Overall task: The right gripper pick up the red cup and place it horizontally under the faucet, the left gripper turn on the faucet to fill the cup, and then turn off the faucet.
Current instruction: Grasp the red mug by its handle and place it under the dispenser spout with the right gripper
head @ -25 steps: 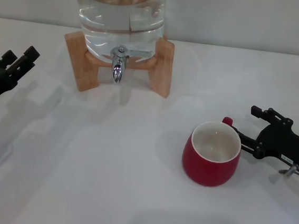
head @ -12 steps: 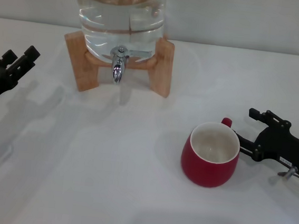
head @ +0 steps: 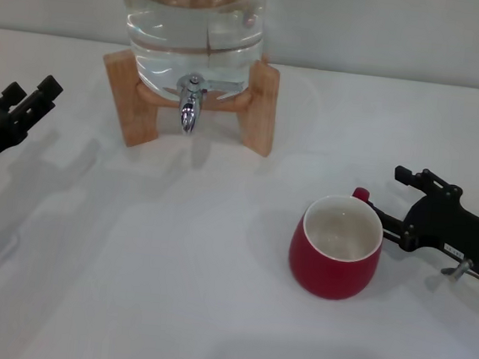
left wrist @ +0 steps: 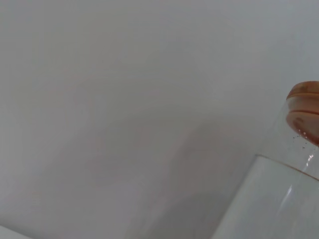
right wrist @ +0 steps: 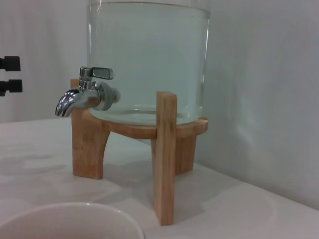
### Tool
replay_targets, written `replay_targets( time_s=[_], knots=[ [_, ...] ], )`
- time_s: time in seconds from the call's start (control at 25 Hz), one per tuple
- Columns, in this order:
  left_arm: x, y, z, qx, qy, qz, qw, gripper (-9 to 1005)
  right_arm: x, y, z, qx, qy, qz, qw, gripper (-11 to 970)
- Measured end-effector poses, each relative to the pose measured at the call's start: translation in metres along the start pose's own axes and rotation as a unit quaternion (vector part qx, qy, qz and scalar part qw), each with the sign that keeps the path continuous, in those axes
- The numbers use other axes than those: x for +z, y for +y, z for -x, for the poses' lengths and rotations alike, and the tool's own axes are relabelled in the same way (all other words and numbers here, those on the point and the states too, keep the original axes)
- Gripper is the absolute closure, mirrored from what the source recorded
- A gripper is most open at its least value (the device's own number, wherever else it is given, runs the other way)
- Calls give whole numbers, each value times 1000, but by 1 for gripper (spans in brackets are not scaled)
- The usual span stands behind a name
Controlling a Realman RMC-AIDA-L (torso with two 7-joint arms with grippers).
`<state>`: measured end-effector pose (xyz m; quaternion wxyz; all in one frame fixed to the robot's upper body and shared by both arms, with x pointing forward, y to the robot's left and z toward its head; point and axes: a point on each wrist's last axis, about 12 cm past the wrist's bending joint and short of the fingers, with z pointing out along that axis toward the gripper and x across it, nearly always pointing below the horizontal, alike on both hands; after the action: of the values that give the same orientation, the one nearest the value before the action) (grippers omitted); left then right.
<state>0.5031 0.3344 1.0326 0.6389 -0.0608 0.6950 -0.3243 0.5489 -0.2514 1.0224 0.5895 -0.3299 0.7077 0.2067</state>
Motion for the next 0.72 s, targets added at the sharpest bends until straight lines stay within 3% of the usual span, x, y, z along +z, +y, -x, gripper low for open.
replay_targets(
  time_s=[0.72],
  knots=[
    [2,0,0,0,0,-1,1000,137,4,2,-1,9,6,-1,1000,245]
  ],
)
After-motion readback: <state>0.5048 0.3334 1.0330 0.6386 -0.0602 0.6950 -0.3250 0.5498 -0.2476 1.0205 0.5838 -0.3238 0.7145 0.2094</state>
